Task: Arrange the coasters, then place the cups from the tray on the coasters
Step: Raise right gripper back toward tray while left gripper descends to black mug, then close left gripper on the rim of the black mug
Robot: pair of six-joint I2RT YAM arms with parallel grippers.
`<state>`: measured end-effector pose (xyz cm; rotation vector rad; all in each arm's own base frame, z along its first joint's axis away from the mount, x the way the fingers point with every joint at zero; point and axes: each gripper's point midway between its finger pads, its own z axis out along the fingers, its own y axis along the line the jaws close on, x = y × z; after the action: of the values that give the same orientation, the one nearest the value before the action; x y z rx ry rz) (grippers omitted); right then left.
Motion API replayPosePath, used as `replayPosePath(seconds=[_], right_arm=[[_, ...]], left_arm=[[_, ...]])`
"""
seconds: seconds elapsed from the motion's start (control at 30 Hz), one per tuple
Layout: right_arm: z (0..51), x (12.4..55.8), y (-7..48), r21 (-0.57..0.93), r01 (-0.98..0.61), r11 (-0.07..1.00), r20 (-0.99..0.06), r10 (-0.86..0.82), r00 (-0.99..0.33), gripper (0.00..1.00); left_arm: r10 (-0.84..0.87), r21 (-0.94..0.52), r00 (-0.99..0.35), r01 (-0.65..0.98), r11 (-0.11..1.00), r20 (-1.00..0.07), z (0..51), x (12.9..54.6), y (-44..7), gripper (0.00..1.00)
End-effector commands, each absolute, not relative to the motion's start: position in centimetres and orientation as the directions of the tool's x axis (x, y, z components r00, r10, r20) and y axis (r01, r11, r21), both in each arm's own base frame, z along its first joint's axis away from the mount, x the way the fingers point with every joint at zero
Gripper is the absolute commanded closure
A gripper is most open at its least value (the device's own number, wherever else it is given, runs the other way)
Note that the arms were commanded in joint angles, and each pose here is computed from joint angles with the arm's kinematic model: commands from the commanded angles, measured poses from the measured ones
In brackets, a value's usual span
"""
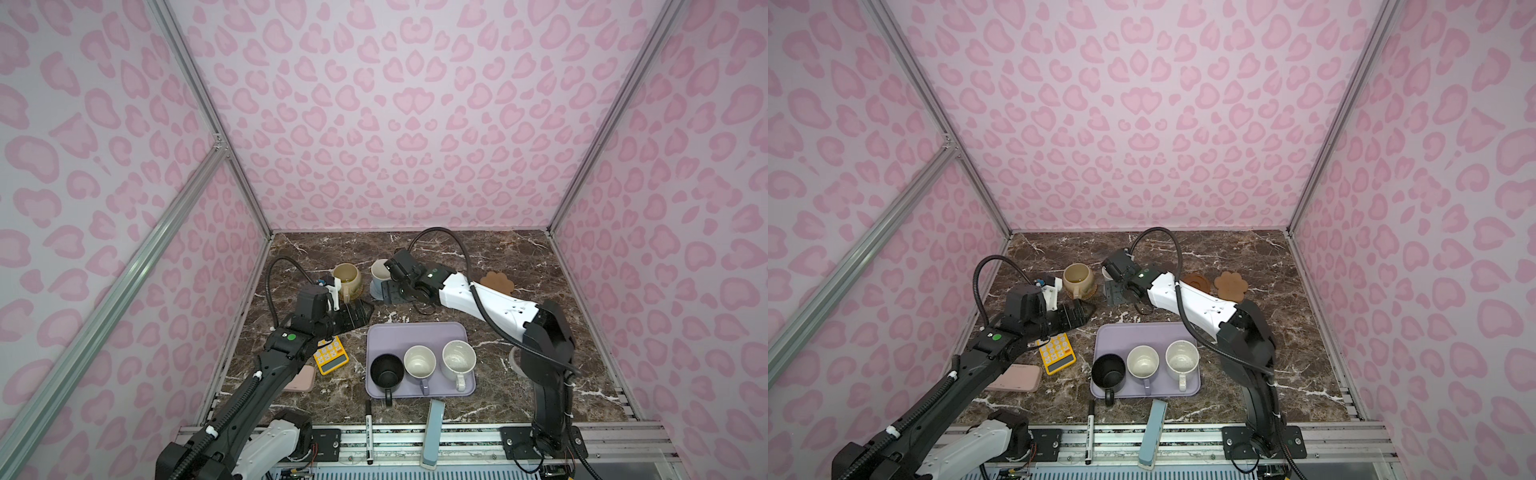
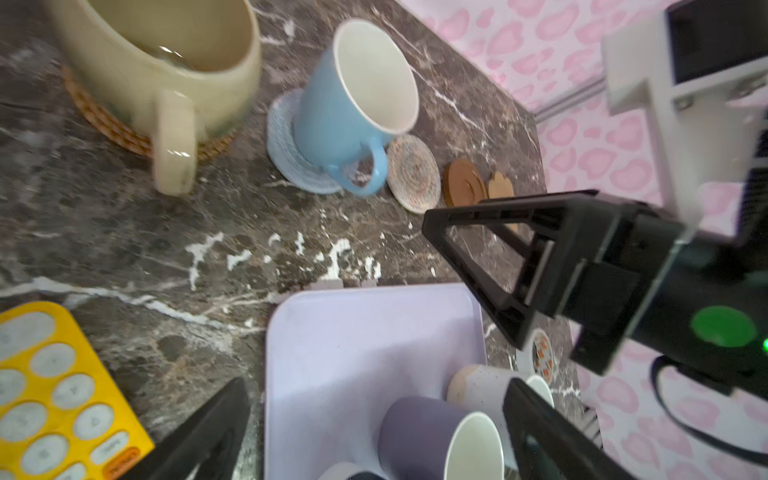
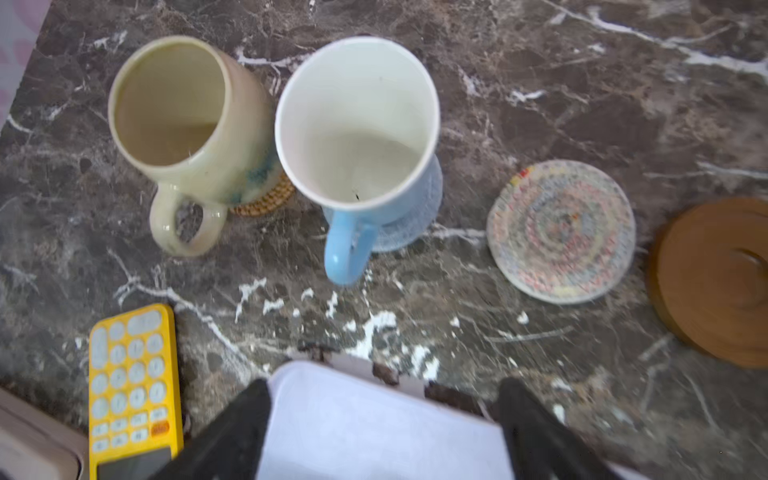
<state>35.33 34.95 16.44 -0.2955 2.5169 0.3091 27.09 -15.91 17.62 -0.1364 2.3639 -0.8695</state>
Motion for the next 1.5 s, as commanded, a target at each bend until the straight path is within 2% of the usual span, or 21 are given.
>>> replayPosePath(seconds=[0.0, 0.1, 0.23, 0.33, 0.4, 0.57, 0.77, 1.03, 1.23, 1.47], right_arm=[[18.8, 34.4, 34.5, 0.195, -0.312, 0.930, -0.620, -0.130, -0.774, 0.01], [20.1, 33.0, 33.2, 0.206, -0.338, 0.918, -0.642, -0.134, -0.755, 0.01], [19.5, 30.1, 31.4, 0.208, -0.390, 0.897, -0.645, -0.173, -0.744, 0.01], [19.8, 28.5, 30.2, 0.223, -0.413, 0.883, -0.651, -0.180, -0.737, 0.01], [20.0, 27.7, 29.7, 0.239, -0.429, 0.871, -0.661, -0.178, -0.729, 0.07], [20.1, 25.4, 30.0, 0.297, -0.497, 0.815, -0.656, -0.204, -0.727, 0.05], [18.1, 24.3, 28.8, 0.269, -0.490, 0.829, -0.626, -0.236, -0.743, 0.02], [18.3, 23.5, 27.2, 0.281, -0.468, 0.838, -0.653, -0.191, -0.733, 0.02], [19.6, 23.7, 27.1, 0.308, -0.459, 0.833, -0.682, -0.143, -0.717, 0.02], [18.9, 23.4, 27.1, 0.318, -0.453, 0.833, -0.664, -0.146, -0.734, 0.02]], left_arm=[[-0.192, -0.595, -0.837, 0.186, 0.782, -0.513, 18.1, 25.0, -17.3, 0.03], [-0.131, -0.656, -0.879, 0.235, 0.717, -0.458, 17.5, 23.0, -19.0, 0.03], [-0.072, -0.511, -0.883, 0.200, 0.836, -0.463, 15.9, 21.3, -17.5, 0.03], [-0.032, -0.478, -0.885, 0.220, 0.850, -0.464, 16.1, 19.9, -17.8, 0.03], [-0.020, -0.466, -0.888, 0.222, 0.856, -0.460, 16.1, 19.0, -18.0, 0.03], [0.034, -0.389, -0.899, 0.223, 0.894, -0.436, 15.3, 16.8, -17.3, 0.03], [0.077, -0.366, -0.910, 0.240, 0.899, -0.408, 14.1, 14.3, -18.0, 0.03], [0.124, -0.360, -0.913, 0.275, 0.891, -0.389, 12.2, 11.8, -19.9, 0.03], [0.167, -0.327, -0.910, 0.300, 0.896, -0.379, 11.0, 10.6, -20.7, 0.03], [0.186, -0.240, -0.898, 0.298, 0.924, -0.399, 9.9, 10.9, -20.7, 0.01]])
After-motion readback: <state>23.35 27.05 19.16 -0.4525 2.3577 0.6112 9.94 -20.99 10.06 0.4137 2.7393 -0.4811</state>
